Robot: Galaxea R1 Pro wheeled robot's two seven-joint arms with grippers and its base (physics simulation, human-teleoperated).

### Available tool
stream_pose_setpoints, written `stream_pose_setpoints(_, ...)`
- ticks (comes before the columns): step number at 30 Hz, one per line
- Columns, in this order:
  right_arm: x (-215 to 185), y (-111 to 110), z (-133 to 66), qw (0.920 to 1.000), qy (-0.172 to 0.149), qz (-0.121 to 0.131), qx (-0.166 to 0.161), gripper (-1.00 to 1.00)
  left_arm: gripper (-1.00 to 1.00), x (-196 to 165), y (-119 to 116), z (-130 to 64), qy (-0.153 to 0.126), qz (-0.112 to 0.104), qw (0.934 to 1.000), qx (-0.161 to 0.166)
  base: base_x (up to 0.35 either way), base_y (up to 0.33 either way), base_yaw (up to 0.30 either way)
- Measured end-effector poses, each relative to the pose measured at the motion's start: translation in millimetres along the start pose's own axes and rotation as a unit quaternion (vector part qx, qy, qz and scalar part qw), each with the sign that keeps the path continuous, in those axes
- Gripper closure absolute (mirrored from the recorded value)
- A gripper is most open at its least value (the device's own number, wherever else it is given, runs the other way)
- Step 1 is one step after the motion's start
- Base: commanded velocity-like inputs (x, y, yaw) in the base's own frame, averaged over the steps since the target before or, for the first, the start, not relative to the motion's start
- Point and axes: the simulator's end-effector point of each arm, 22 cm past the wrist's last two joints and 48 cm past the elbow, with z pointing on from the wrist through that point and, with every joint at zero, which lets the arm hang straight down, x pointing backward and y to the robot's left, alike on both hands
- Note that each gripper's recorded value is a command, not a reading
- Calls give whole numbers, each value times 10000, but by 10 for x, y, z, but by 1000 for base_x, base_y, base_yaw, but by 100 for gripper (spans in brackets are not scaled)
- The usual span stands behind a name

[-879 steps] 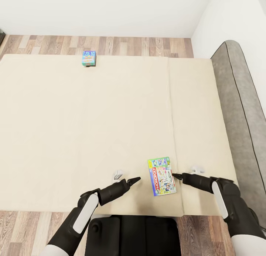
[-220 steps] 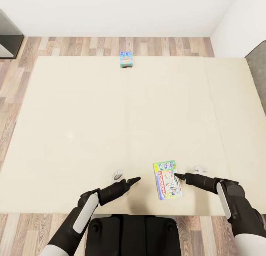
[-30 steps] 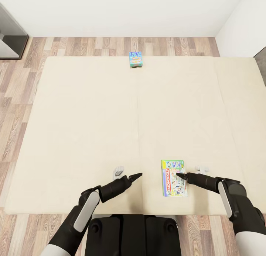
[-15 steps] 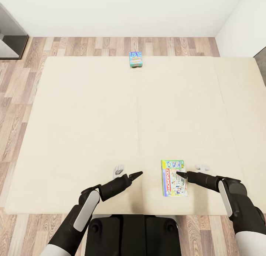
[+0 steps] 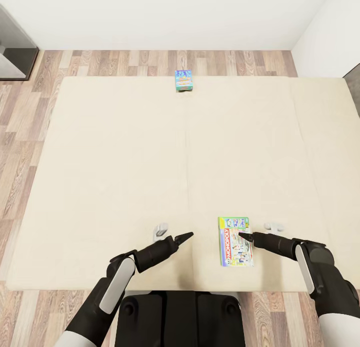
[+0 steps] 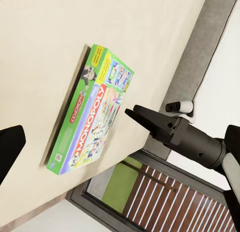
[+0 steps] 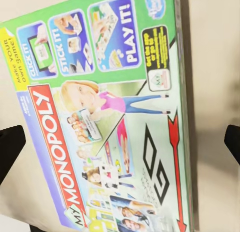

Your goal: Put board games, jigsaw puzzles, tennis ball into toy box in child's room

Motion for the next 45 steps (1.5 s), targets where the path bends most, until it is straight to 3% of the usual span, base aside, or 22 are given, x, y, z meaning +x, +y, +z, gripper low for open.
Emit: stream_pose_setpoints(45, 287, -82, 117, 9992, 306, 240, 3, -100, -100, 1, -1, 1, 1, 2, 10000, 1, 0, 0, 0)
